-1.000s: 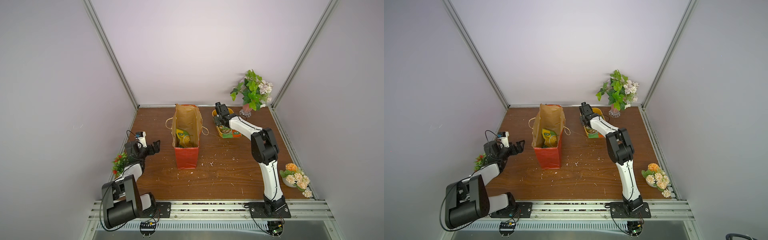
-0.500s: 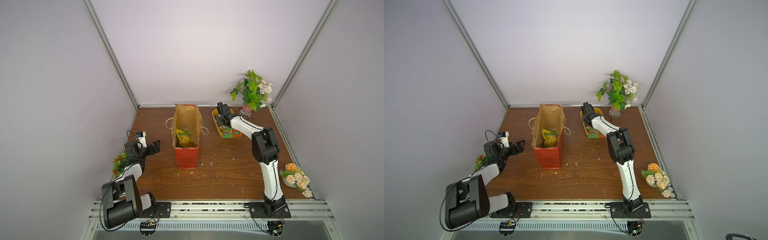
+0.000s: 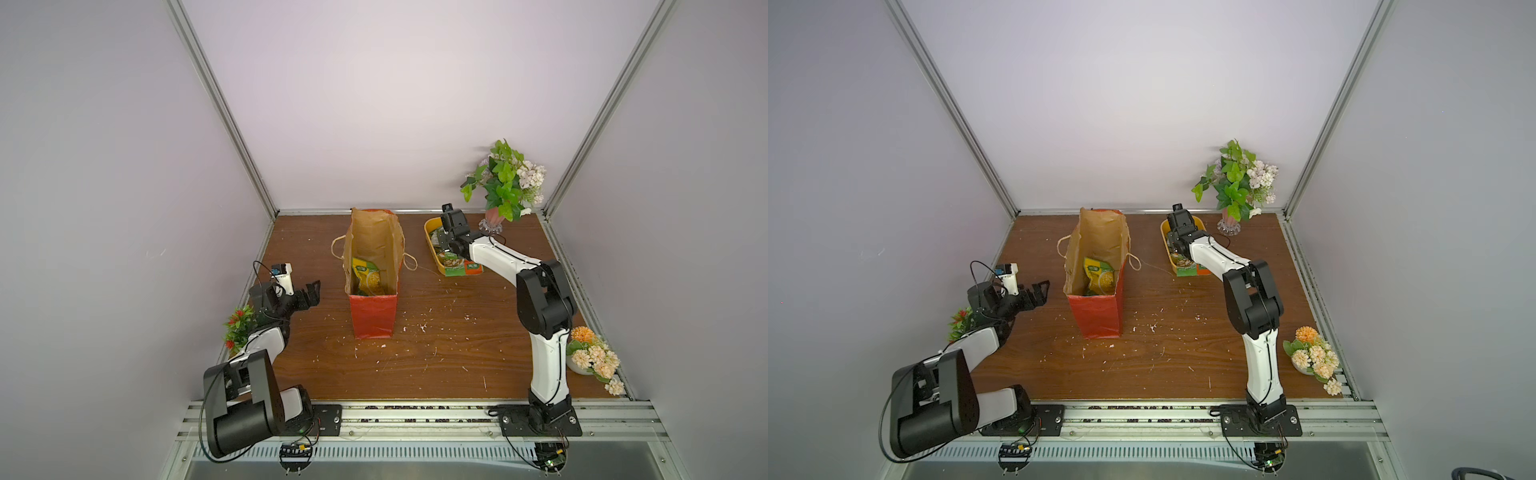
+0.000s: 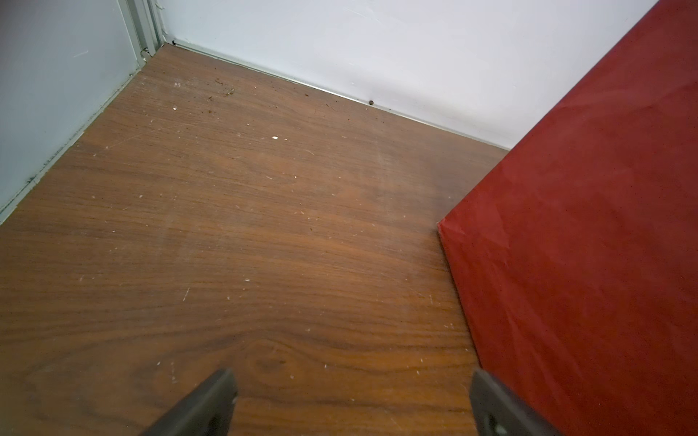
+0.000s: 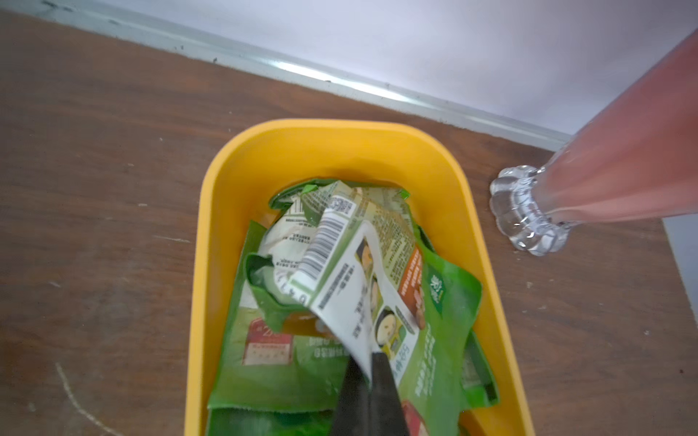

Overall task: Place the condiment packets inside the bag
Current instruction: Pick up the condiment packet from the storage box.

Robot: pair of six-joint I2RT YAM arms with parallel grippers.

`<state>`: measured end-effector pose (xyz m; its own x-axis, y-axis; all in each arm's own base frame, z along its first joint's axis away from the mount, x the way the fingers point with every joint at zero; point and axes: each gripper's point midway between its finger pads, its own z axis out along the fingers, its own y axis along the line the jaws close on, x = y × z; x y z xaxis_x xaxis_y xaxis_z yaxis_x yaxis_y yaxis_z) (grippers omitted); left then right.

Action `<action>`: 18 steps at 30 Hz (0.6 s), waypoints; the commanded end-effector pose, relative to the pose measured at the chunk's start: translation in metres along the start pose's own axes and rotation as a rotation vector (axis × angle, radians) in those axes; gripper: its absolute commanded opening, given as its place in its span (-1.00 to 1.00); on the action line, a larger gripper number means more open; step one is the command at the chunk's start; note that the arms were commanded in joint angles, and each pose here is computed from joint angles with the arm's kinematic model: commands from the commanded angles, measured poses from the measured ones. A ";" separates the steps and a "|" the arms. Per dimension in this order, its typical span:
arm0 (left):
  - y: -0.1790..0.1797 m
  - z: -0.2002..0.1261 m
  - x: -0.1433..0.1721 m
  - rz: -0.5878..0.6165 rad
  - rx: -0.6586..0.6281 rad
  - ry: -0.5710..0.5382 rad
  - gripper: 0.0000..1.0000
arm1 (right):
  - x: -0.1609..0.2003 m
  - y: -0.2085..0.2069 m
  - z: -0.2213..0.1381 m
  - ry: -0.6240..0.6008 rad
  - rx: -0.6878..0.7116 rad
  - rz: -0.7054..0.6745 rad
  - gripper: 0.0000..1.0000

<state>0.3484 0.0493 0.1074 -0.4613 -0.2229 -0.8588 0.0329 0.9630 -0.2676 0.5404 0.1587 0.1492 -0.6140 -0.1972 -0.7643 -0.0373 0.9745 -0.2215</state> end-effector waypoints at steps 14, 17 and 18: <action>0.002 -0.001 -0.007 0.005 0.002 -0.017 0.99 | -0.099 -0.033 -0.140 -0.350 -0.214 0.260 -1.00; 0.002 -0.002 -0.007 0.007 0.003 -0.019 0.99 | -0.110 -0.033 -0.168 -0.398 -0.285 0.294 -1.00; 0.002 -0.002 -0.008 0.006 0.003 -0.020 0.99 | -0.113 -0.031 -0.176 -0.411 -0.317 0.305 -1.00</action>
<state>0.3484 0.0493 0.1074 -0.4613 -0.2229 -0.8588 0.0329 0.9630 -0.2676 0.4844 0.1560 0.3039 -0.3691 0.0349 -0.9288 -0.0896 0.9933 0.0730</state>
